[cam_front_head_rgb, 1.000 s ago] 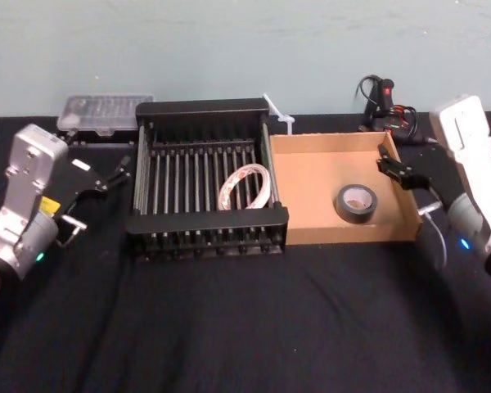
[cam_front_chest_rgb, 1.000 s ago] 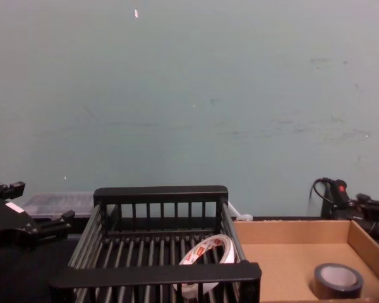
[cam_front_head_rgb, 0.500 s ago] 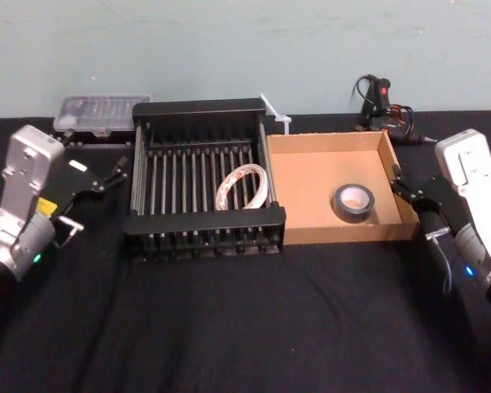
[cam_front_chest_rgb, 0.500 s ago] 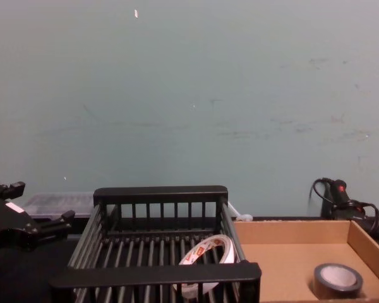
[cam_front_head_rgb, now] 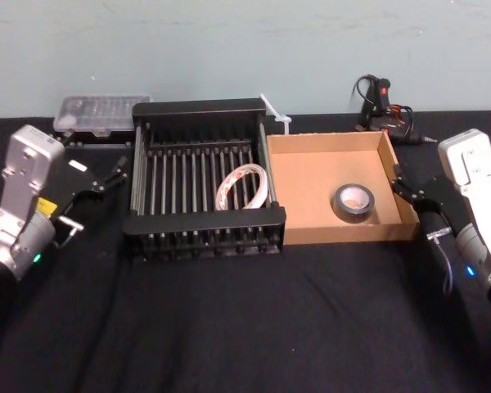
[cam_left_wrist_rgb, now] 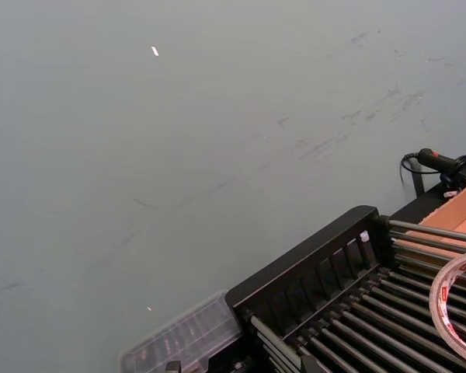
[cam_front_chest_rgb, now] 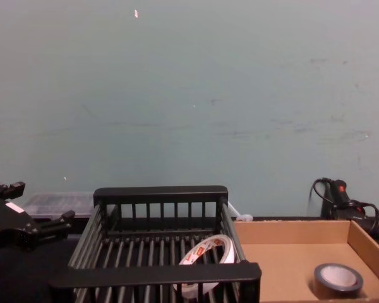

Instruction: Pick up the white tape and place it into the black box , Pick up the silver tape and place it into the brown box.

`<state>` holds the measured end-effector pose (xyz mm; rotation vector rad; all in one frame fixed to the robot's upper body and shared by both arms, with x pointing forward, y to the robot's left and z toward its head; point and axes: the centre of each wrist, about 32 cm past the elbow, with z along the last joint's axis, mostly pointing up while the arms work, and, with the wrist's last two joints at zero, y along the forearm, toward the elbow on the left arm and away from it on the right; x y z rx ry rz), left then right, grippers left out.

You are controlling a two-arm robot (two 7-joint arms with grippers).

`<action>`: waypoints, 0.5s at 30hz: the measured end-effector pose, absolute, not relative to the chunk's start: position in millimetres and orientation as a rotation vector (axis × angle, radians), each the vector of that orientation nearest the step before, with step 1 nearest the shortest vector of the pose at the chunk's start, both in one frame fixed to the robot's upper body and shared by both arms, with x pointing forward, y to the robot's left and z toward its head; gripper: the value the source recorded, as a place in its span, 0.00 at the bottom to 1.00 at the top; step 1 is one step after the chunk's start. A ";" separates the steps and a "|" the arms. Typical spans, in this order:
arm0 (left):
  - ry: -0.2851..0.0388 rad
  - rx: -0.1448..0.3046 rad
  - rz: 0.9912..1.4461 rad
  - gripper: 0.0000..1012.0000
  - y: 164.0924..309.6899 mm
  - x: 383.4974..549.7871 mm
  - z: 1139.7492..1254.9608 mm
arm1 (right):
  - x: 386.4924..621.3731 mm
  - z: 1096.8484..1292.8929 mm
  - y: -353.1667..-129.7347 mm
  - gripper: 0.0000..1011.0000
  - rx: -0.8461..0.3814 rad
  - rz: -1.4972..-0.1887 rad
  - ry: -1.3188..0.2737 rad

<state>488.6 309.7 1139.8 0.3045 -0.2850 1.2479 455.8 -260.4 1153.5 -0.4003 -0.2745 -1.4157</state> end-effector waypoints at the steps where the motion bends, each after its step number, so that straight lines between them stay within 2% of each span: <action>1: -0.285 0.304 1.248 0.99 309.7 488.6 1139.8 | 455.8 1153.5 -260.4 0.99 -0.400 -1.416 -0.275; 15: -0.285 0.304 1.248 0.99 309.7 488.6 1139.8 | 455.8 1153.3 -260.1 0.99 -0.402 -1.415 -0.276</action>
